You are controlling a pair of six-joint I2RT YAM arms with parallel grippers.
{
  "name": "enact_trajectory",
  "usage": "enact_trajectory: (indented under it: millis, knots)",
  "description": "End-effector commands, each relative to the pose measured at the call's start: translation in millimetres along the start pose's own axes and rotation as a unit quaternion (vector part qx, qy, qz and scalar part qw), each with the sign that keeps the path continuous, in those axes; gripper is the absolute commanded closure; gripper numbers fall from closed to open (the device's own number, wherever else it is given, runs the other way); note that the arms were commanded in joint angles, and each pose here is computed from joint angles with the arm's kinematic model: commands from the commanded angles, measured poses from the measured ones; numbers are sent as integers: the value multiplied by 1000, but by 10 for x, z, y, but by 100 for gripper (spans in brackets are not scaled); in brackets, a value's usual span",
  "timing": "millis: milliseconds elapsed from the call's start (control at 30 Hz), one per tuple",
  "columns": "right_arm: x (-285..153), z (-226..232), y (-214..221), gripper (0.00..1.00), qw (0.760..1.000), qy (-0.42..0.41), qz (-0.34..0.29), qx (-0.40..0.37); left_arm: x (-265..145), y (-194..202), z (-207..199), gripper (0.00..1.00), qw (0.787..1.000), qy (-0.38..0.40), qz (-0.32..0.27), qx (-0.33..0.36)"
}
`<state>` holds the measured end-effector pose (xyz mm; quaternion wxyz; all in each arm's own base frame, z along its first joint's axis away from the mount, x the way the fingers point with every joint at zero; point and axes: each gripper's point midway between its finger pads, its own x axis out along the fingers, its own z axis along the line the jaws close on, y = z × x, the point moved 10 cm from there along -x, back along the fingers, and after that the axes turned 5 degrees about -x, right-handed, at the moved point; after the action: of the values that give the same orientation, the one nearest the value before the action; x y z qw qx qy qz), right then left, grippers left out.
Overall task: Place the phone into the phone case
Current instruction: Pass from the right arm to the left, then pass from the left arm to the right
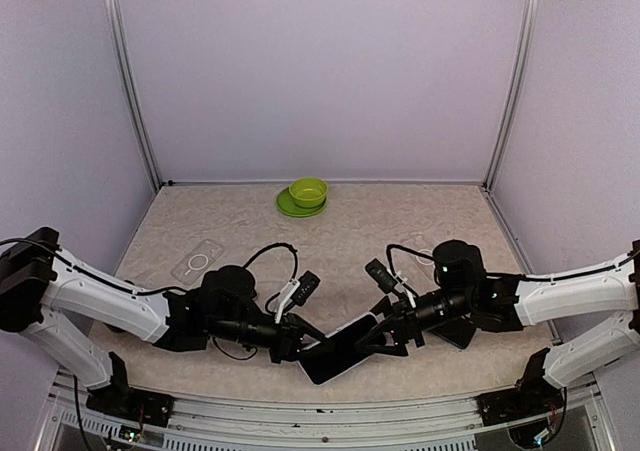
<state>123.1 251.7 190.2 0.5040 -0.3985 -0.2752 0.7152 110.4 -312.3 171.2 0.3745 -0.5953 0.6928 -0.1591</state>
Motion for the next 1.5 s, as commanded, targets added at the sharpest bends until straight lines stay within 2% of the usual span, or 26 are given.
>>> enact_trajectory:
  millis: [0,267,500,633,800,967,1233,1467]
  knots:
    - [-80,-24,-139,17,999,37,-30,7,-204,-227,-51,100,994,7,-105,-7]
    - [-289,-199,-163,8,991,95,-79,56,-489,-252,11,100,979,-14,-199,-39]
    - [-328,-211,-183,8,985,104,-118,75,-791,-216,7,100,942,-9,-326,-81]
    - [-366,-202,-196,10,978,108,-154,89,-858,-195,-40,100,924,-2,-371,-92]
    - [-401,-162,-219,12,973,93,-191,93,-815,-180,-143,100,908,33,-405,-102]
    - [-364,-78,-263,13,973,63,-202,88,-708,-139,-174,100,891,92,-425,-130]
    - [-281,-13,-311,16,976,51,-197,76,-311,-78,-227,100,887,116,-426,-137]
    - [-278,-37,-231,19,975,60,-195,86,-272,-143,-278,100,878,123,-446,-124]
